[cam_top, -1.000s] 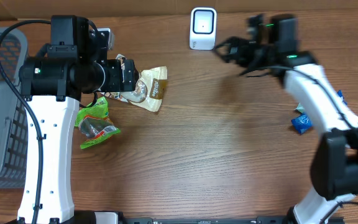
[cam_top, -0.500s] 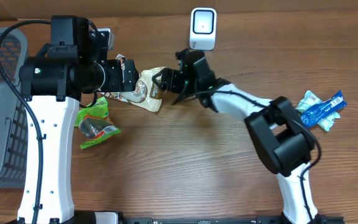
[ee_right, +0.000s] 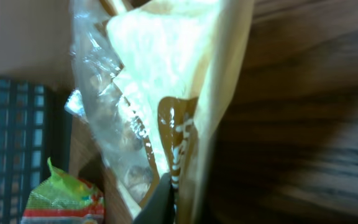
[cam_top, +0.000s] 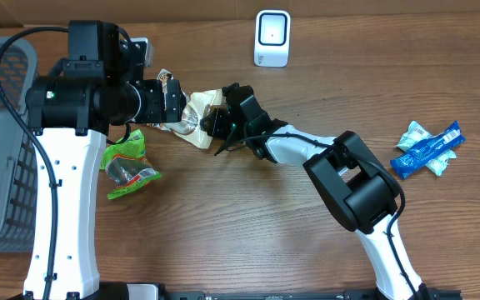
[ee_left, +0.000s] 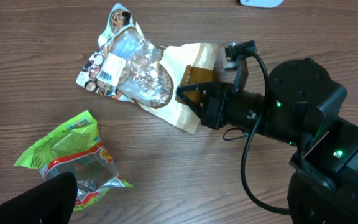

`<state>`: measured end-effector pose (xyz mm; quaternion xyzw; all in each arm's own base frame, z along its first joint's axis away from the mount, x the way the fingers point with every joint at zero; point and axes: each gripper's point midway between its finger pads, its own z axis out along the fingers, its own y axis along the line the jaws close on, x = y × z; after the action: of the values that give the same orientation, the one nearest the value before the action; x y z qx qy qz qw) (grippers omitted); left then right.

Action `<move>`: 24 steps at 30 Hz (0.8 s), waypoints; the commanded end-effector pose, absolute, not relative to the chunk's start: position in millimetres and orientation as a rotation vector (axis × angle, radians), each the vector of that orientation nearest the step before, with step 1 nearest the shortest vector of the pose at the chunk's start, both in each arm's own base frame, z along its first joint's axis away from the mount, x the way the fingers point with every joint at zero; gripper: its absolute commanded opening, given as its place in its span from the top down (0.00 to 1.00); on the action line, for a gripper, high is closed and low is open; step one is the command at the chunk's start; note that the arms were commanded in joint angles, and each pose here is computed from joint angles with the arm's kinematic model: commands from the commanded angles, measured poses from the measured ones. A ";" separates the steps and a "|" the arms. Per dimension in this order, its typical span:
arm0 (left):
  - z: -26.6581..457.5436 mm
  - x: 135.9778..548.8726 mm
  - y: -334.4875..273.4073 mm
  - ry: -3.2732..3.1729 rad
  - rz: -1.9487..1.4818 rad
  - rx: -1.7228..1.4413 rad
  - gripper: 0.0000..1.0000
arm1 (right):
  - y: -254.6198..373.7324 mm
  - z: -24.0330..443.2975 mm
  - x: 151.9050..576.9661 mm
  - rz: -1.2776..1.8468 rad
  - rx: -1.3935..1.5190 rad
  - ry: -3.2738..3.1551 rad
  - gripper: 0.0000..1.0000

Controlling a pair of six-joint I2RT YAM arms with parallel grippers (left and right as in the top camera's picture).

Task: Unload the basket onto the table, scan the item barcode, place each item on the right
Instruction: 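Move the right gripper left to the clear-and-brown cookie bag, then grasp the cookie bag with the right gripper and drag it right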

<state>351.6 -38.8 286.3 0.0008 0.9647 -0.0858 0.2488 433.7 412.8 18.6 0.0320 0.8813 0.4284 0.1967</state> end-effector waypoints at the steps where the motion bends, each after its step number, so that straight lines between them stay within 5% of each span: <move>1: 284.9 352.2 -38.5 2.633 -0.236 -0.013 0.00 | 411.4 13.3 432.2 1.237 0.084 2.493 0.96; 14: 284.9 352.2 -38.5 2.633 -0.236 -0.013 0.00 | 330.7 54.6 401.5 1.252 0.143 2.795 0.96; 24: 284.9 352.2 -38.5 2.633 -0.236 -0.013 0.00 | 212.7 62.8 371.9 0.490 0.121 2.982 0.93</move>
<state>351.3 -38.7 286.3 0.0006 0.9648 -0.0859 0.2486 359.3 245.0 53.4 0.0775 0.9674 0.2408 -0.0079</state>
